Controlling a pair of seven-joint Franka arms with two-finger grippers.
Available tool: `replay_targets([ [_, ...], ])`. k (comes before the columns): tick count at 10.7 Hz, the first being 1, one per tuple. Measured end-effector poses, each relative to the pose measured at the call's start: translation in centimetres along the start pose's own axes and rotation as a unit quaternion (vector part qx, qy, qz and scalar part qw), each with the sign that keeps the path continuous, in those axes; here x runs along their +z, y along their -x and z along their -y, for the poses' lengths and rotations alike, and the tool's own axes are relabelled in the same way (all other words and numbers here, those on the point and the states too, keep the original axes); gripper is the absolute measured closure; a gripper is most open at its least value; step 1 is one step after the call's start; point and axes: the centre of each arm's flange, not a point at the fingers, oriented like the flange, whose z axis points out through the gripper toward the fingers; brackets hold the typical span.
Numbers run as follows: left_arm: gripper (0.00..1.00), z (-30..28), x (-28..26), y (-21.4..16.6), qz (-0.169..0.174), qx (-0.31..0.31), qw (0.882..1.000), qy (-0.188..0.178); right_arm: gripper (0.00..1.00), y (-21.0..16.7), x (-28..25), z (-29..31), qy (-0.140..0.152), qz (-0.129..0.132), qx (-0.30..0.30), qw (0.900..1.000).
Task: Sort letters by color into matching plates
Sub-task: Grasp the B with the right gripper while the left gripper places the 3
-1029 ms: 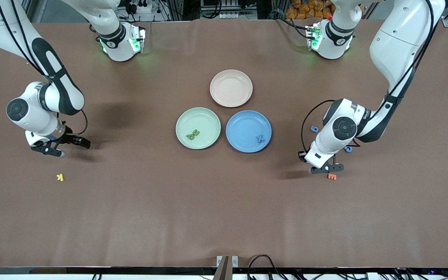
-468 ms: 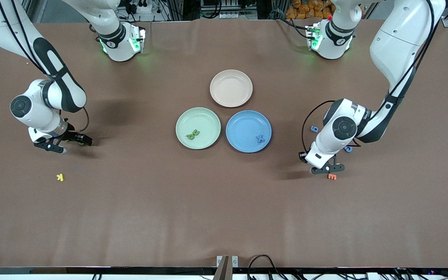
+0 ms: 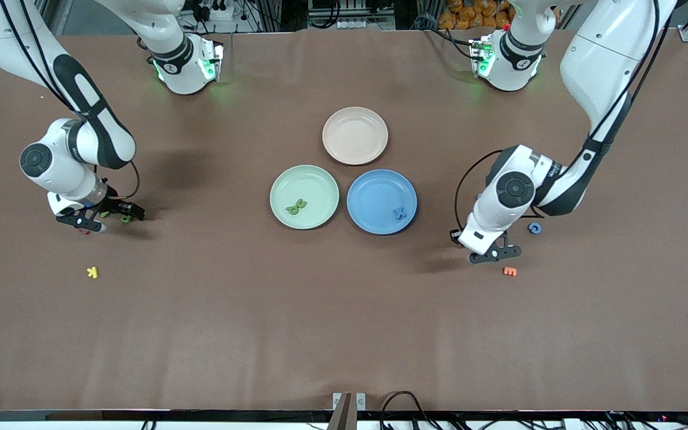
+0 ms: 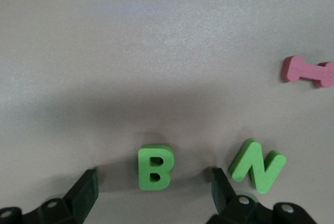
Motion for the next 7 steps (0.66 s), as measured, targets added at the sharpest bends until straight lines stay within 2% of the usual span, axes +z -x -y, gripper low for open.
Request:
replay_targets([
  [1,0.73,-1.1,-0.6,0.6,0.004,-0.002,1.0,-0.003,0.04,0.0,0.0,0.1,-0.001,-0.001,-0.001,1.0],
  [2,0.73,-2.3,-1.3,1.5,0.009,-0.007,1.0,-0.005,0.11,0.0,0.0,0.2,-0.001,-0.002,-0.002,1.0],
  [3,0.73,-3.7,-2.0,2.4,0.013,-0.015,1.0,-0.006,0.26,-0.1,-0.2,0.3,-0.001,-0.006,-0.003,1.0],
  [6,0.73,-7.8,-3.5,5.6,0.025,-0.037,0.999,-0.006,0.37,-0.1,-0.4,0.4,-0.002,-0.01,-0.003,1.0],
  [7,0.73,-9.0,-3.8,6.7,0.028,-0.042,0.999,-0.006,0.52,-0.2,-0.7,0.4,-0.002,-0.012,-0.003,1.0],
])
